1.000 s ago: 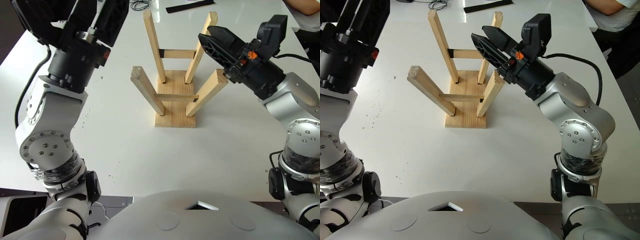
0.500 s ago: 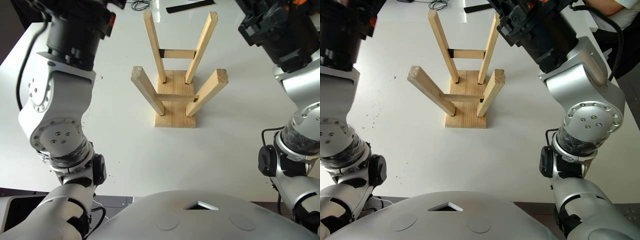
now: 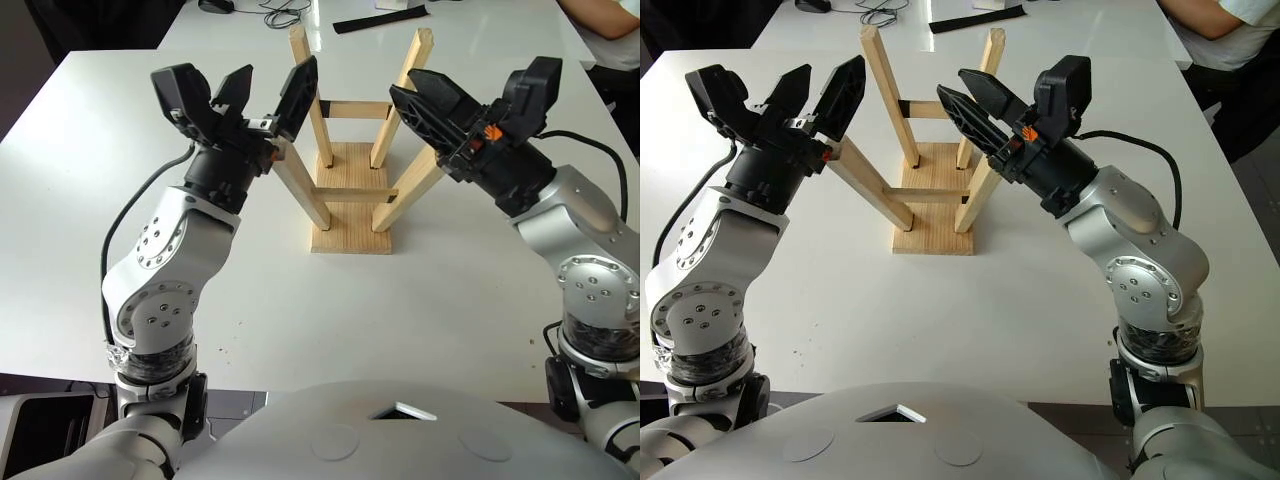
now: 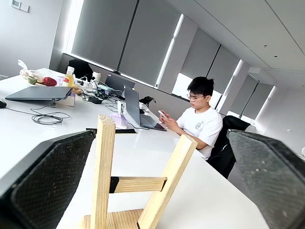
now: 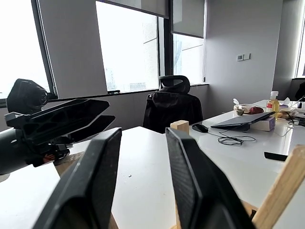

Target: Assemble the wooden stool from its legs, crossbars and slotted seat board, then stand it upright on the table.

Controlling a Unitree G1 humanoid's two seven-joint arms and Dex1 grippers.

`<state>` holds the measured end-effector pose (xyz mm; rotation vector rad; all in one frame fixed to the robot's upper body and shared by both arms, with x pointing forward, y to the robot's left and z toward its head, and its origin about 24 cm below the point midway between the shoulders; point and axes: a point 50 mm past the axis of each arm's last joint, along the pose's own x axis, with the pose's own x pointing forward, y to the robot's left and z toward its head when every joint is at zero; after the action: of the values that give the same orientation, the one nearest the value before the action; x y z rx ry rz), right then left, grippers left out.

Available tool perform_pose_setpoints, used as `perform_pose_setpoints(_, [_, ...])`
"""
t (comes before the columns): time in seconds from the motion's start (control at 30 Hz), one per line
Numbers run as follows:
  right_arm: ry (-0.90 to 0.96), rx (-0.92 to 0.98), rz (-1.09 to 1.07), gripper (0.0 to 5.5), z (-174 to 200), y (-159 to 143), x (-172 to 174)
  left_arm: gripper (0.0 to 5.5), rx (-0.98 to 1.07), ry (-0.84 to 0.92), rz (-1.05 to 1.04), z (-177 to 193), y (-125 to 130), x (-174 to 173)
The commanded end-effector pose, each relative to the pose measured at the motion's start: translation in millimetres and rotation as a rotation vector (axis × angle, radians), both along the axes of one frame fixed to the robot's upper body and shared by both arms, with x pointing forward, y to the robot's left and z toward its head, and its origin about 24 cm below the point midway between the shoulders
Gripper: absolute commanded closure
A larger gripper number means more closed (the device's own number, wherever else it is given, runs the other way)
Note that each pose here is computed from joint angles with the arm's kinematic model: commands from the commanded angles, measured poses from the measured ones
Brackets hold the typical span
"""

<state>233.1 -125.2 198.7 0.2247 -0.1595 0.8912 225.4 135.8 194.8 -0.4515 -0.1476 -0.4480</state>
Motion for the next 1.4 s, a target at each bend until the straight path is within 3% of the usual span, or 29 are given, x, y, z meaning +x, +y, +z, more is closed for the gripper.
perform_pose_setpoints(0.03, [0.033, 0.092, 0.029, 3.8, 14, 2, 5, 0.36, -0.04, -0.008, -0.011, 5, 2, 0])
perform_pose_setpoints(0.2, [-0.086, 0.235, 0.027, 3.8, 63, -1, 10, 0.36, -0.166, -0.307, -0.031, 77, 9, -2])
perform_pose_setpoints(0.3, [-0.12, 0.259, 0.043, 3.8, 75, 2, 11, 0.36, -0.171, -0.331, -0.058, 90, 6, 1])
perform_pose_setpoints(0.4, [-0.045, 0.161, 0.045, 3.8, 50, 5, 11, 0.36, -0.125, -0.152, -0.051, 58, -1, 12])
perform_pose_setpoints(0.57, [0.234, -0.148, 0.008, 3.8, -58, 9, 9, 0.36, 0.065, 0.359, -0.028, -64, -13, 17])
perform_pose_setpoints(0.63, [0.276, -0.211, -0.017, 3.8, -85, 8, 5, 0.36, 0.122, 0.437, -0.037, -90, -14, 13])
perform_pose_setpoints(0.83, [0.085, 0.069, -0.025, 3.8, -22, 11, 16, 0.36, -0.013, 0.149, -0.009, -32, -4, 26])
perform_pose_setpoints(1.0, [-0.048, 0.368, -0.091, 3.8, 47, -17, 23, 0.36, -0.294, -0.227, 0.035, 53, 30, 17])
perform_pose_setpoints(1.13, [-0.036, 0.209, -0.296, 4.14, 35, -61, 46, 0.72, -0.333, -0.398, -0.069, 79, 56, -3])
perform_pose_setpoints(1.2, [0.009, 0.124, -0.384, 4.5, 13, -85, 53, 1.08, -0.204, -0.287, 0.01, 52, 87, 3])
perform_pose_setpoints(1.3, [0.093, -0.08, -0.502, 5.04, -34, -111, 58, 1.64, 0.004, 0.053, 0.297, -26, 168, 3])
perform_pose_setpoints(1.37, [0.136, -0.221, -0.549, 5.33, -67, -115, 63, 1.94, 0.227, 0.293, 0.268, -83, 191, -23])
perform_pose_setpoints(1.4, [0.151, -0.281, -0.549, 5.48, -81, -113, 67, 2.1, 0.337, 0.399, 0.157, -107, 186, -39])
